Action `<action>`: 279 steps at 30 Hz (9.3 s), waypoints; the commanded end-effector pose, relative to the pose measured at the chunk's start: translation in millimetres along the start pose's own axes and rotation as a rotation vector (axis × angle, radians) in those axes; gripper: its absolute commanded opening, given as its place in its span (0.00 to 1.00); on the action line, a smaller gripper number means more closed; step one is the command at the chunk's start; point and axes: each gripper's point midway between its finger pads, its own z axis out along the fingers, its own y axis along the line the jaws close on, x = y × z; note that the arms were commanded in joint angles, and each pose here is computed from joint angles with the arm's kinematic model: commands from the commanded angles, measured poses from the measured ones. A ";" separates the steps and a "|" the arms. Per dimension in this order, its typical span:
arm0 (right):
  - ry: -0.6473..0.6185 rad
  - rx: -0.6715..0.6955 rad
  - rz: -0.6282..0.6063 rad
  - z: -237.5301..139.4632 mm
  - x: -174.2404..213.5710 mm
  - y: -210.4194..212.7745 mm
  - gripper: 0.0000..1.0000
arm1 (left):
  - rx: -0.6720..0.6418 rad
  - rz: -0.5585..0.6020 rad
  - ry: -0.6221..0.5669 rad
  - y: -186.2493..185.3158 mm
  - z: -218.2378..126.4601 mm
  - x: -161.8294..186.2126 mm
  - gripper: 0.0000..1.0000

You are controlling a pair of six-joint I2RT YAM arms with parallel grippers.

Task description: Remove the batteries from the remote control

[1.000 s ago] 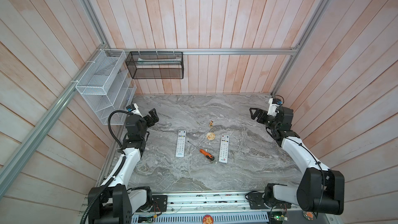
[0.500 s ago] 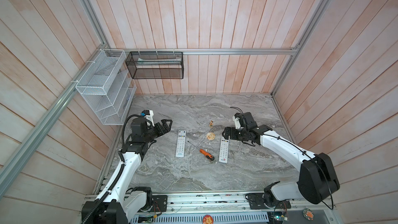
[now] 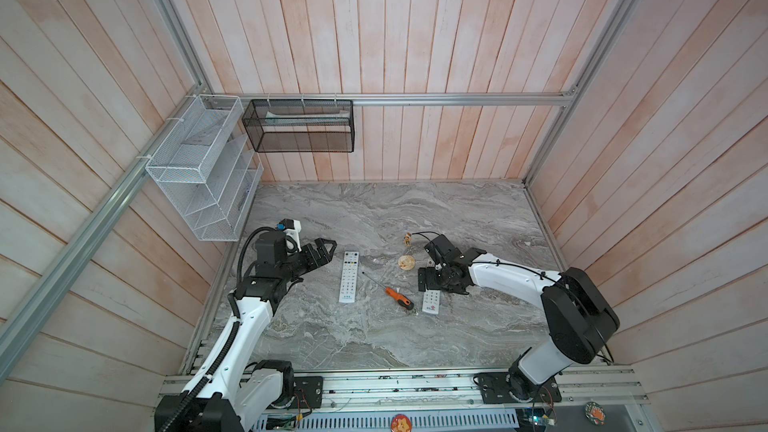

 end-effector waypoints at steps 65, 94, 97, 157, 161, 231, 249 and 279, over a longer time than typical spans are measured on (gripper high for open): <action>-0.072 -1.558 -0.540 -309.5 -8.4 157.6 0.28 | 1.085 0.283 0.138 -268.1 -82.5 5.8 1.00; -0.057 -1.548 -0.515 -297.4 -9.0 158.9 0.30 | 1.055 0.247 0.176 -274.1 -55.7 19.0 0.47; -0.077 -1.523 -0.498 -293.9 -16.1 151.4 0.43 | 0.995 0.217 0.185 -268.1 -43.2 18.2 0.45; -0.099 -1.249 -0.525 -224.2 -15.4 145.8 0.04 | 0.764 0.044 0.429 -173.3 -9.5 23.7 0.98; -0.001 -1.361 -0.557 -236.3 2.2 148.0 0.04 | 0.859 0.095 0.476 -177.4 -31.6 26.0 1.00; -0.038 -0.649 -0.079 -102.8 18.9 132.6 0.97 | 0.135 -0.134 0.214 -26.7 2.4 128.9 0.00; 0.221 -0.695 -0.068 -49.4 98.7 179.8 0.96 | 0.059 -0.153 0.178 4.1 -8.5 160.3 0.00; 0.244 -0.677 0.073 -6.2 76.2 182.3 0.79 | 0.070 -0.145 0.187 5.4 -11.3 167.4 0.00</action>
